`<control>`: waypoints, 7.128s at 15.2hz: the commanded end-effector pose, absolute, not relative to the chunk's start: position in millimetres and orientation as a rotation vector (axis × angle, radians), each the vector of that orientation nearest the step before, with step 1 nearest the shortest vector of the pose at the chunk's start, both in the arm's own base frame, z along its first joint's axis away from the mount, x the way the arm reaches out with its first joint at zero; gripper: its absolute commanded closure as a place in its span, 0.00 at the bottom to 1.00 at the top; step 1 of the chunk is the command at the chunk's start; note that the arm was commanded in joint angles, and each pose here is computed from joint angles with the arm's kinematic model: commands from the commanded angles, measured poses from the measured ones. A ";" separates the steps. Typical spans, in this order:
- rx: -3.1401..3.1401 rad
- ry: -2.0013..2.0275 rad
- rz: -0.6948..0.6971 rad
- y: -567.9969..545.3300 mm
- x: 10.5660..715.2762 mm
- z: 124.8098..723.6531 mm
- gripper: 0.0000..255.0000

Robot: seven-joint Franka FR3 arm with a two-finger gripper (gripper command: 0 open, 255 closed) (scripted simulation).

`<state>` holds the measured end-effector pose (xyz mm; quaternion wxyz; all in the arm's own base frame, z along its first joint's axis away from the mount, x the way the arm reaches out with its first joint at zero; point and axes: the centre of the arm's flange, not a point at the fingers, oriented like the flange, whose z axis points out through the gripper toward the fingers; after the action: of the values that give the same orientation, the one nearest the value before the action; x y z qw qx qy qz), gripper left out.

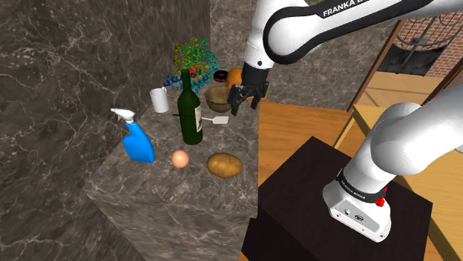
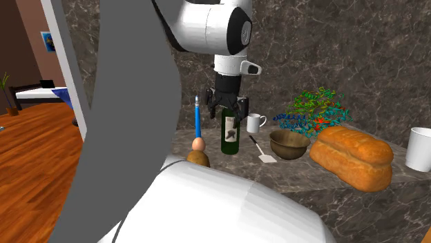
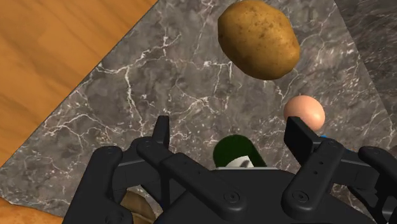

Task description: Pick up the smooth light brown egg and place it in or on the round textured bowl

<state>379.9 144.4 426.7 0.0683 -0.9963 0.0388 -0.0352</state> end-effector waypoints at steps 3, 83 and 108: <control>-2.979 0.099 -0.134 179.3 397.7 391.7 0.00; -2.892 0.027 -0.228 269.3 503.3 398.8 1.00; -2.892 0.027 -0.228 -27.2 648.3 402.0 1.00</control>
<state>642.7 -14.0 404.2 0.1199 -0.9897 0.0096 -0.0779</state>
